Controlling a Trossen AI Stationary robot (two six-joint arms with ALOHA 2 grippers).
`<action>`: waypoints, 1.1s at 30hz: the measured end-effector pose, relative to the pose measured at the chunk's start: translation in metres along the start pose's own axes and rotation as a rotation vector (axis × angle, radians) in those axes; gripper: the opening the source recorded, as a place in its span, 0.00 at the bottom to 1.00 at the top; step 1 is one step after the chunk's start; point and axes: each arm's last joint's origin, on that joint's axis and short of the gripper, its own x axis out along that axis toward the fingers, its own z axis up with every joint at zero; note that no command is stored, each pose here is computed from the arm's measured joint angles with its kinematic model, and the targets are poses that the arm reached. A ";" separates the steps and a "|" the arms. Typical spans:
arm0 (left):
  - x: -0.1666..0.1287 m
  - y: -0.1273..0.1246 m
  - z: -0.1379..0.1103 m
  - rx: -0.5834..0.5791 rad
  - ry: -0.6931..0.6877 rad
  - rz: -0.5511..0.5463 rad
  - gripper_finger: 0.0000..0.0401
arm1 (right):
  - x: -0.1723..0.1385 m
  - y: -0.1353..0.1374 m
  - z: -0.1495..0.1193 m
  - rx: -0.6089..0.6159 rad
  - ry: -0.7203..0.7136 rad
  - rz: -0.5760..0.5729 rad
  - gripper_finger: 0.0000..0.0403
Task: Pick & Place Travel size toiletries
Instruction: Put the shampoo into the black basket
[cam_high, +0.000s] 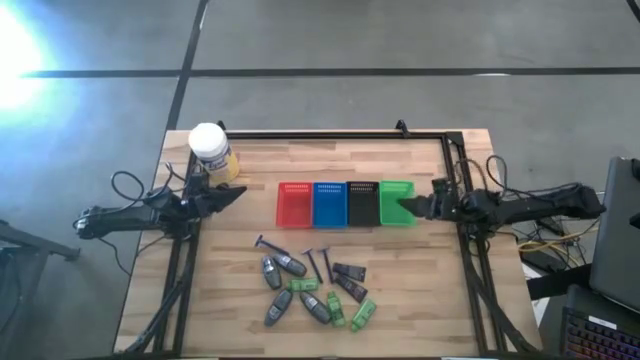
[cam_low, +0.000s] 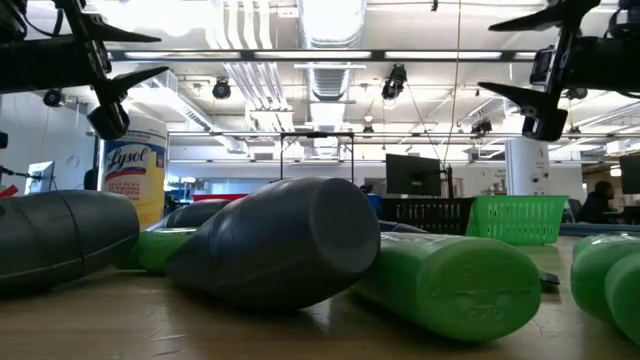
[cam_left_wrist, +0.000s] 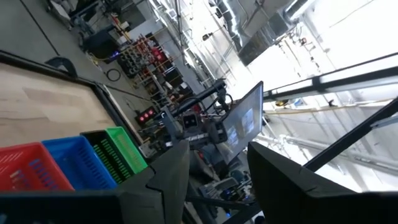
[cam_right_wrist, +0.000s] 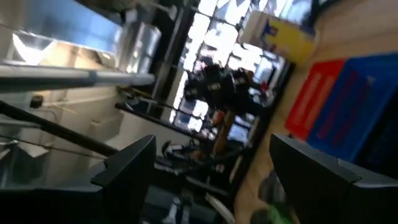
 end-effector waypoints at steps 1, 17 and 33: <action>0.000 0.000 0.000 -0.001 -0.001 0.001 0.42 | 0.004 0.003 -0.002 -0.001 0.028 -0.011 0.76; 0.000 -0.001 -0.001 -0.008 0.030 -0.018 0.42 | 0.099 0.044 -0.064 -0.209 0.809 -0.526 0.60; -0.001 0.002 -0.009 0.001 0.221 -0.055 0.42 | 0.176 0.057 -0.152 -0.403 1.353 -0.872 0.56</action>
